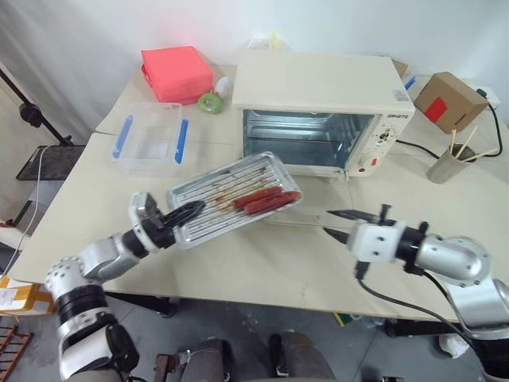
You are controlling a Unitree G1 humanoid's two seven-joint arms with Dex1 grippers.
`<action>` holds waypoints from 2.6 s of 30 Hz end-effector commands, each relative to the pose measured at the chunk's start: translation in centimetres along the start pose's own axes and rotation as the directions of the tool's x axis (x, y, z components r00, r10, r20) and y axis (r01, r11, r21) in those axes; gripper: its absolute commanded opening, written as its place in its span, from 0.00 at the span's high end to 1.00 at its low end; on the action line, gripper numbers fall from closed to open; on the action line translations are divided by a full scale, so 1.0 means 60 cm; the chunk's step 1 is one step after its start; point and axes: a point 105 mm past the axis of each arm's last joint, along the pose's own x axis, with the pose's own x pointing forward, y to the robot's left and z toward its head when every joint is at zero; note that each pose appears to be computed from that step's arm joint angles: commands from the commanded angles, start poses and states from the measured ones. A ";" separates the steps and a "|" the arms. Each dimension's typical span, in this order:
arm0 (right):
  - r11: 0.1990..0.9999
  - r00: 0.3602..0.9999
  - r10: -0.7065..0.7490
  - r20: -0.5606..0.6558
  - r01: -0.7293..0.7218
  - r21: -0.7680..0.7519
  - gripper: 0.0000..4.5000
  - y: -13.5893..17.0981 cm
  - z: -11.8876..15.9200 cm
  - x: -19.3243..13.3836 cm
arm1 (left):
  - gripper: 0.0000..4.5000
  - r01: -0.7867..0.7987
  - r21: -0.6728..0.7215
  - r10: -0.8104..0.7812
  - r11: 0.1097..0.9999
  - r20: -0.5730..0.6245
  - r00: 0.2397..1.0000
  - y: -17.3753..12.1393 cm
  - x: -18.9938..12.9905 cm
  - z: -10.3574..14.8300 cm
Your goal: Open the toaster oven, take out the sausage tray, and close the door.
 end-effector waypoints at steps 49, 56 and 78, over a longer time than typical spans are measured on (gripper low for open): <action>0.846 0.876 -0.218 0.430 -0.050 0.531 0.57 -0.086 0.025 -0.060 | 1.00 -0.043 0.033 0.034 0.999 0.223 0.974 0.017 -0.065 -0.047; 0.842 0.934 -0.095 0.344 -0.109 0.528 0.03 0.006 0.015 -0.115 | 1.00 -0.089 -0.054 0.085 0.995 -0.075 0.994 0.051 0.043 -0.064; 0.799 0.976 -0.184 0.118 0.079 0.597 0.01 0.063 -0.023 -0.184 | 1.00 -0.252 0.174 0.306 0.952 -0.534 0.788 0.140 0.220 -0.151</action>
